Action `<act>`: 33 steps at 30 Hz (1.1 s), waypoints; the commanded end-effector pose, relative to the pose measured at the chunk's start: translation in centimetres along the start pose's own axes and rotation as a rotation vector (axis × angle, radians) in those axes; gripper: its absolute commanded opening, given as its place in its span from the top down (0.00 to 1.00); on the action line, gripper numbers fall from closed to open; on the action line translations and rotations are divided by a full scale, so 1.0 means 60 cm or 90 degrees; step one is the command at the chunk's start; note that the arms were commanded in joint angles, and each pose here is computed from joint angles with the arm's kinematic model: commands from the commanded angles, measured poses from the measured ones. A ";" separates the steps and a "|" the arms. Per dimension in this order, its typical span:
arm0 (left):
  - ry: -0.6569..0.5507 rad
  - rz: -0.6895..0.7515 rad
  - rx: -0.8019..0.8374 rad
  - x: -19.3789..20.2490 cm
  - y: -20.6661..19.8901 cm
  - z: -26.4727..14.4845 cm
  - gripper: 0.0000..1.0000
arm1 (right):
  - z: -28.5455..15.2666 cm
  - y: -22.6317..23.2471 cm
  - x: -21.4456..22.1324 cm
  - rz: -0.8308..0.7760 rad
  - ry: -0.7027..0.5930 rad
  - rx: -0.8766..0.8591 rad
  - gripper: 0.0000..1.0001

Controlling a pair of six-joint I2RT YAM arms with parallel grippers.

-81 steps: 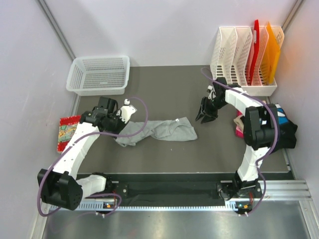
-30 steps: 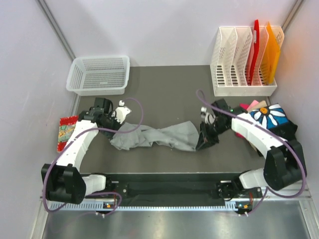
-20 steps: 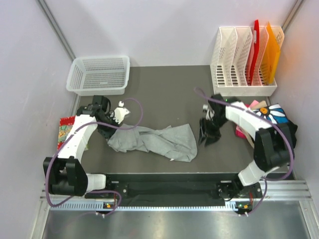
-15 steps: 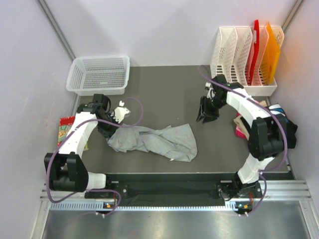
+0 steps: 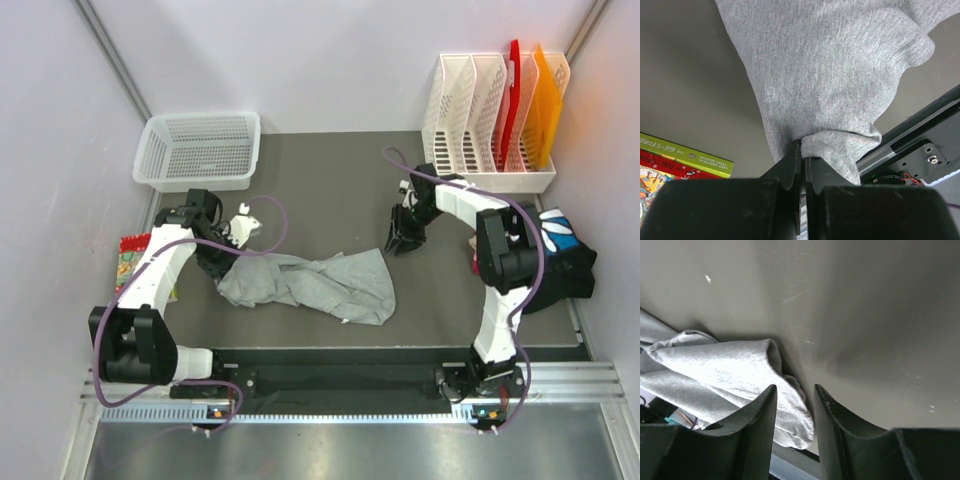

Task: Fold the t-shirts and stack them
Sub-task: Flatten the tshirt out

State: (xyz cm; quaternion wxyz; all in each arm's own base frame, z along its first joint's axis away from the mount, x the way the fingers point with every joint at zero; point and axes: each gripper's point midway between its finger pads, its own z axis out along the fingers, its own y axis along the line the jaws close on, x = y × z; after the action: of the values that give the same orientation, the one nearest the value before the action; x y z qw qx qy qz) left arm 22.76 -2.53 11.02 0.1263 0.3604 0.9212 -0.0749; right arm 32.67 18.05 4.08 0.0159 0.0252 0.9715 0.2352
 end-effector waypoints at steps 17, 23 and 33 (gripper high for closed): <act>-0.061 -0.095 0.013 -0.041 0.041 -0.013 0.01 | 0.048 0.042 0.007 -0.035 0.033 -0.102 0.74; -0.110 -0.098 -0.010 -0.090 0.065 -0.050 0.01 | 0.070 0.048 0.018 -0.039 0.055 -0.114 0.78; -0.239 -0.063 -0.078 -0.186 0.104 -0.166 0.01 | 0.074 0.060 0.018 -0.043 0.054 -0.120 1.00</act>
State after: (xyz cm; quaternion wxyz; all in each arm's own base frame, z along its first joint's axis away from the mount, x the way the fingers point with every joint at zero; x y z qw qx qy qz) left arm 32.75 -1.68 20.73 0.2755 0.2825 0.9166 -0.0636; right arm 31.49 22.65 1.95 -0.0271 -0.0070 0.9463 0.3220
